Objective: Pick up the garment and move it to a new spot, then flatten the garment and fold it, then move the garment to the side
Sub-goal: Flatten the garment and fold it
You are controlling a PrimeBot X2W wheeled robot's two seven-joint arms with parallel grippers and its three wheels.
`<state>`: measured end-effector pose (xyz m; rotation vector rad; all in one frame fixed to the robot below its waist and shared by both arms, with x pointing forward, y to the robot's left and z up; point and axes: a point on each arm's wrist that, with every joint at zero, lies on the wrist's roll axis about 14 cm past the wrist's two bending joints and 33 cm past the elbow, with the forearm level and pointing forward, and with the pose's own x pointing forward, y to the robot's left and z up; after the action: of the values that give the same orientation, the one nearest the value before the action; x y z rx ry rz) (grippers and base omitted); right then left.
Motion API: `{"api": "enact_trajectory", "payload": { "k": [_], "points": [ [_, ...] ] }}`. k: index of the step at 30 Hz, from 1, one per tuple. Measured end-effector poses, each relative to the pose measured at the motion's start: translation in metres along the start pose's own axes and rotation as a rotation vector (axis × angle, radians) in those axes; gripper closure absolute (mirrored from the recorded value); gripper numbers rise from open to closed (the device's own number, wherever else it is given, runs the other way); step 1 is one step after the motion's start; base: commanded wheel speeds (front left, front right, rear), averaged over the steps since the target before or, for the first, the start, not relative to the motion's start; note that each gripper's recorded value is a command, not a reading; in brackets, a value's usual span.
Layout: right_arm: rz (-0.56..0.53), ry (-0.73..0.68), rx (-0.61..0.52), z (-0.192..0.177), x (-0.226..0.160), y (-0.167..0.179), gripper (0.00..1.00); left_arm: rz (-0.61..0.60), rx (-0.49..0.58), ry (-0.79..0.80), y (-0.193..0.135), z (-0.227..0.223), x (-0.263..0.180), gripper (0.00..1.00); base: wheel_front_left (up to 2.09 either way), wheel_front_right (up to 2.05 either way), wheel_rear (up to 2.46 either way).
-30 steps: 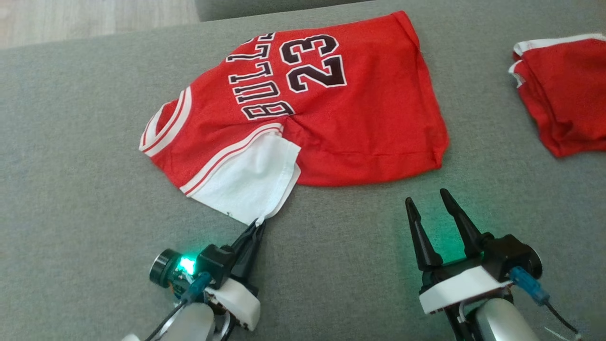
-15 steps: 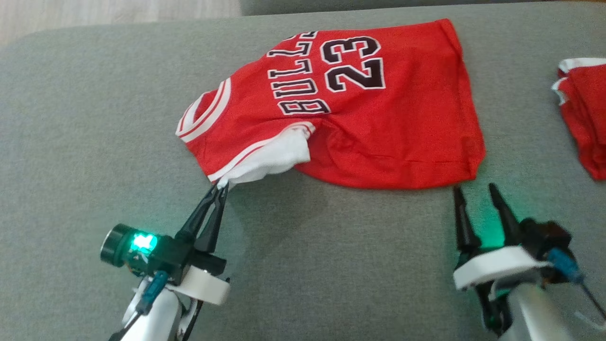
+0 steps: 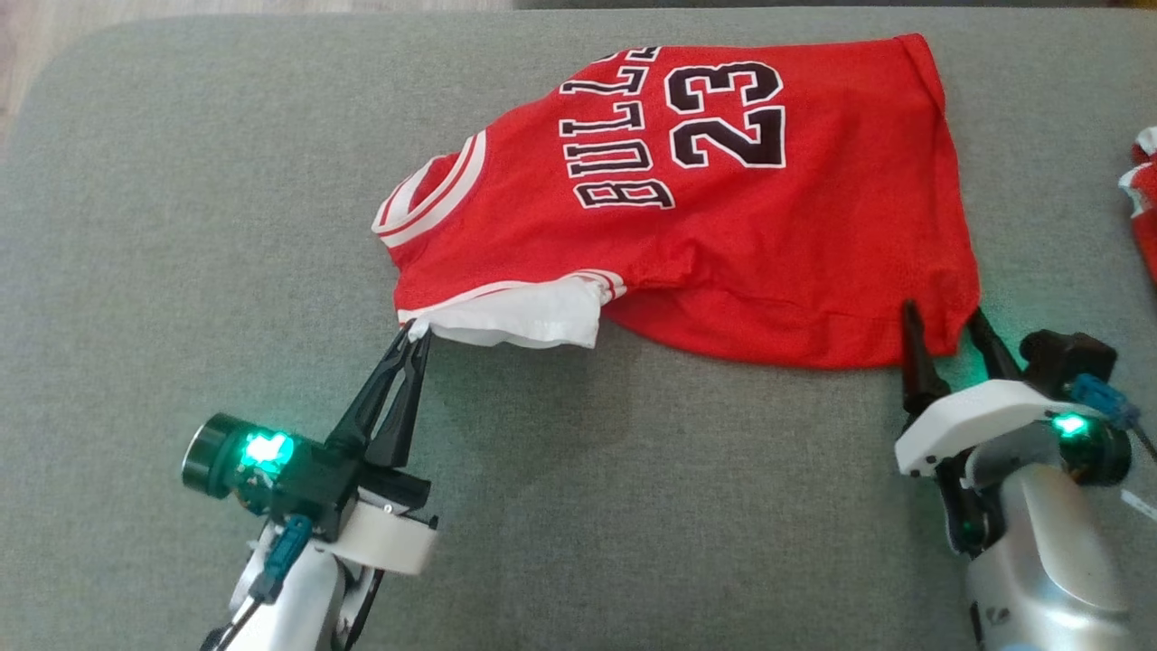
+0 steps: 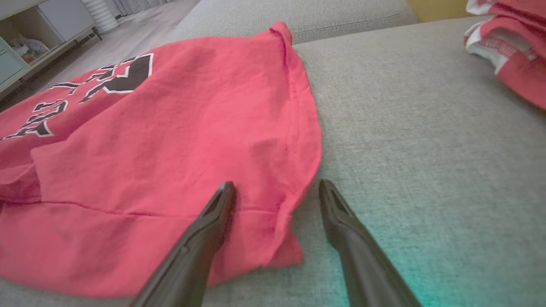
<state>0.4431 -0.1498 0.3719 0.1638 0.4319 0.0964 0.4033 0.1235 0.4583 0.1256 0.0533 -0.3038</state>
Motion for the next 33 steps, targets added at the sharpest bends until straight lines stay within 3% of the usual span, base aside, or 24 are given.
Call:
{"api": "enact_trajectory", "payload": {
  "k": [12,15,18,23,31,33],
  "points": [
    [-0.022,0.023,0.011,-0.007,-0.017,-0.009,0.00,0.023,0.020,-0.020,0.010,0.007,-0.001,1.00,0.00,0.00,0.00],
    [-0.022,0.007,0.018,-0.002,-0.020,-0.009,0.05,0.023,0.022,-0.024,0.010,0.008,-0.001,1.00,0.00,0.00,0.00],
    [-0.021,0.003,0.022,0.000,-0.020,-0.009,0.18,0.023,0.022,-0.026,0.010,0.009,-0.001,1.00,0.00,0.00,0.00],
    [-0.014,0.003,0.022,0.000,-0.019,-0.006,0.29,0.028,0.023,-0.025,0.011,0.009,-0.003,1.00,0.00,0.00,0.00],
    [-0.011,0.020,0.026,-0.005,-0.014,-0.005,0.63,0.043,0.022,-0.012,0.015,0.005,-0.005,1.00,0.00,0.00,0.00],
    [-0.010,0.025,0.026,-0.006,-0.013,-0.004,0.78,0.045,0.021,-0.009,0.016,0.004,-0.006,1.00,0.00,0.00,0.00]
  ]
}}
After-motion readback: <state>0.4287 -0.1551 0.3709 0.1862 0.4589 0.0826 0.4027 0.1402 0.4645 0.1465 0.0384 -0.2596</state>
